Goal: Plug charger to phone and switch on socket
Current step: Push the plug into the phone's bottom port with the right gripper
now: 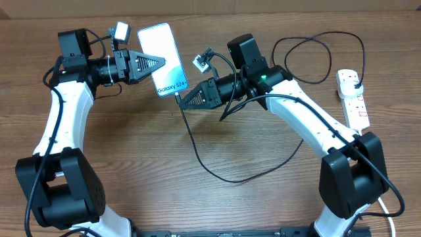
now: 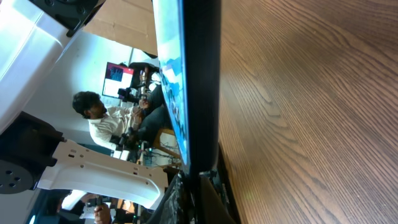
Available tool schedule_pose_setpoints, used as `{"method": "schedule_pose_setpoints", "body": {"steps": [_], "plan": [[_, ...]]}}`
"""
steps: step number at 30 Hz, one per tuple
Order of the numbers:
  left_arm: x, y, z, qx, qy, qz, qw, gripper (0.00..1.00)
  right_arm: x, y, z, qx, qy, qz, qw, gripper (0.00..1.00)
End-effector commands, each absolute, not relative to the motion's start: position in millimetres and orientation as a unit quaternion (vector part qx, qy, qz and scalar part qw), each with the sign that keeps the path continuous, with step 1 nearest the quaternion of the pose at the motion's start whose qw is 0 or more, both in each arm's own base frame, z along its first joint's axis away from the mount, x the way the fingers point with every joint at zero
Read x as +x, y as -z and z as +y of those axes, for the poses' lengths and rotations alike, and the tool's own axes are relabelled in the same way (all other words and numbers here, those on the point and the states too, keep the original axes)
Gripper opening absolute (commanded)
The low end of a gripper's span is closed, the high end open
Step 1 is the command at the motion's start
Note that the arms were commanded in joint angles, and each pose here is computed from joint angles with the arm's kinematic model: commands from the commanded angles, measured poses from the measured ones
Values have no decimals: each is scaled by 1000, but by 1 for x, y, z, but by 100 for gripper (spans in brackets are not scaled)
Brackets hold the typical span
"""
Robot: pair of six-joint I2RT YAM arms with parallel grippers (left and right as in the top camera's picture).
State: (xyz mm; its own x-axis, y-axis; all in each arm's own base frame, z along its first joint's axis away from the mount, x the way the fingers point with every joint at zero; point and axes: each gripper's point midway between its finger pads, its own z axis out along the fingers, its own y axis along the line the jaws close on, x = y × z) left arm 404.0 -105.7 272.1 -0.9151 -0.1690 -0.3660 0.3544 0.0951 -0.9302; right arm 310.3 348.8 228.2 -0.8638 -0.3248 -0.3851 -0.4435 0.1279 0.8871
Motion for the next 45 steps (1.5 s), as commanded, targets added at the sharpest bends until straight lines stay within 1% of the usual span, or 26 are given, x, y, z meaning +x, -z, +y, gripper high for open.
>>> {"method": "schedule_pose_setpoints", "body": {"steps": [1, 11, 45], "plan": [[399, -285, -106, 81, 682, 700, 196, 4, 308, -253, 347, -272, -614, 737, 72, 4], [399, -285, -106, 79, 683, 701, 193, 4, 302, -254, 353, -281, -615, 734, 70, 4], [399, -285, -106, 79, 683, 700, 193, 4, 309, -253, 349, -272, -612, 739, 76, 4]]}}
